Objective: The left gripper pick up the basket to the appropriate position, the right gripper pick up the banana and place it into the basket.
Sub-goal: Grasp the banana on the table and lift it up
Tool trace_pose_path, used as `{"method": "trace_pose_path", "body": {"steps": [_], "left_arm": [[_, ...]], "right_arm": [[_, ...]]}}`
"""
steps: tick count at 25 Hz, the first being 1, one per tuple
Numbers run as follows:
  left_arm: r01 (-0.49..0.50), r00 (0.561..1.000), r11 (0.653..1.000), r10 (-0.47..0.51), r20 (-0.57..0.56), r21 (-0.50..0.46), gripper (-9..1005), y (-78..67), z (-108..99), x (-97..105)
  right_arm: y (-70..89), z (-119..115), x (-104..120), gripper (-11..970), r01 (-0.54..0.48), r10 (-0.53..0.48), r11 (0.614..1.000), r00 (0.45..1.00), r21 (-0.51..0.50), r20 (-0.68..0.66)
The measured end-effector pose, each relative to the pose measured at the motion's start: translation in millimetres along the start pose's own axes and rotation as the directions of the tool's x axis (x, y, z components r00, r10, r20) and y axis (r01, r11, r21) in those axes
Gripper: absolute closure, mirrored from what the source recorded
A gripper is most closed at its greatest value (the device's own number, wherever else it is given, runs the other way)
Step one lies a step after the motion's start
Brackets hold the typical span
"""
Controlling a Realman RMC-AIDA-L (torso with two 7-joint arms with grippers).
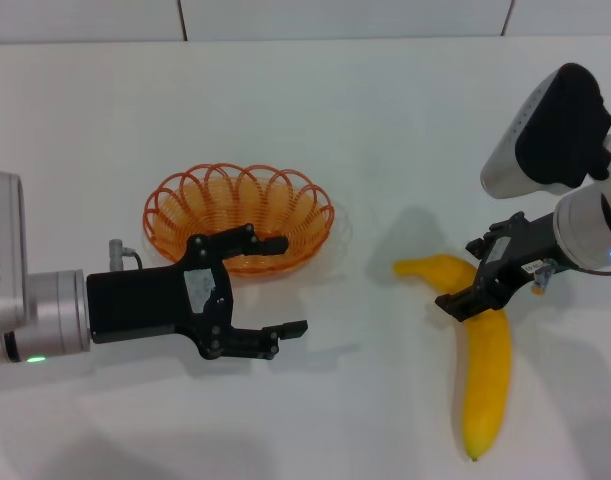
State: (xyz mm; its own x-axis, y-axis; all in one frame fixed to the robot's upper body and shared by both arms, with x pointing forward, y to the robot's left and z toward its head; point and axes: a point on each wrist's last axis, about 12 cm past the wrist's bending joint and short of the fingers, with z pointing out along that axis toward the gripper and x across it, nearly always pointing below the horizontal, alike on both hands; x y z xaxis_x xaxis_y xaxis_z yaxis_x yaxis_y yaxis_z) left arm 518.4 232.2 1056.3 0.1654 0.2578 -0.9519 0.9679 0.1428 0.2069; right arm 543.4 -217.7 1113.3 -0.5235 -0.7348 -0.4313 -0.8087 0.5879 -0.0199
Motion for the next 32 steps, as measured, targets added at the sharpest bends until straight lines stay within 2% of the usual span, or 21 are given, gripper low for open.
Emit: {"method": "trace_pose_path", "body": {"steps": [9, 14, 19, 26, 32], "left_arm": [[0.000, 1.000, 1.000, 0.000, 0.000, 0.000, 104, 0.0, 0.0, 0.0], [-0.001, 1.000, 1.000, 0.001, -0.001, 0.000, 104, 0.3, -0.3, -0.1], [0.001, 1.000, 1.000, -0.001, -0.002, -0.001, 103, -0.1, -0.9, 0.4], [0.000, 1.000, 1.000, 0.000, -0.002, -0.001, 103, -0.1, -0.9, 0.4], [-0.006, 1.000, 1.000, 0.006, 0.001, 0.002, 104, 0.5, 0.7, -0.5]], "right_arm": [[-0.2, 0.5, -1.1, 108, -0.007, 0.007, 1.000, 1.000, -0.006, -0.007], [-0.7, 2.6, -0.9, 340, -0.011, 0.011, 1.000, 1.000, -0.016, -0.018], [0.2, -0.3, -5.1, 472, -0.001, 0.001, 1.000, 1.000, -0.015, -0.007], [1.5, -15.1, -21.5, 472, 0.047, -0.049, 0.999, 0.997, 0.024, 0.052], [1.8, -34.9, -45.1, 471, 0.136, -0.148, 0.986, 0.979, 0.092, 0.138]]}}
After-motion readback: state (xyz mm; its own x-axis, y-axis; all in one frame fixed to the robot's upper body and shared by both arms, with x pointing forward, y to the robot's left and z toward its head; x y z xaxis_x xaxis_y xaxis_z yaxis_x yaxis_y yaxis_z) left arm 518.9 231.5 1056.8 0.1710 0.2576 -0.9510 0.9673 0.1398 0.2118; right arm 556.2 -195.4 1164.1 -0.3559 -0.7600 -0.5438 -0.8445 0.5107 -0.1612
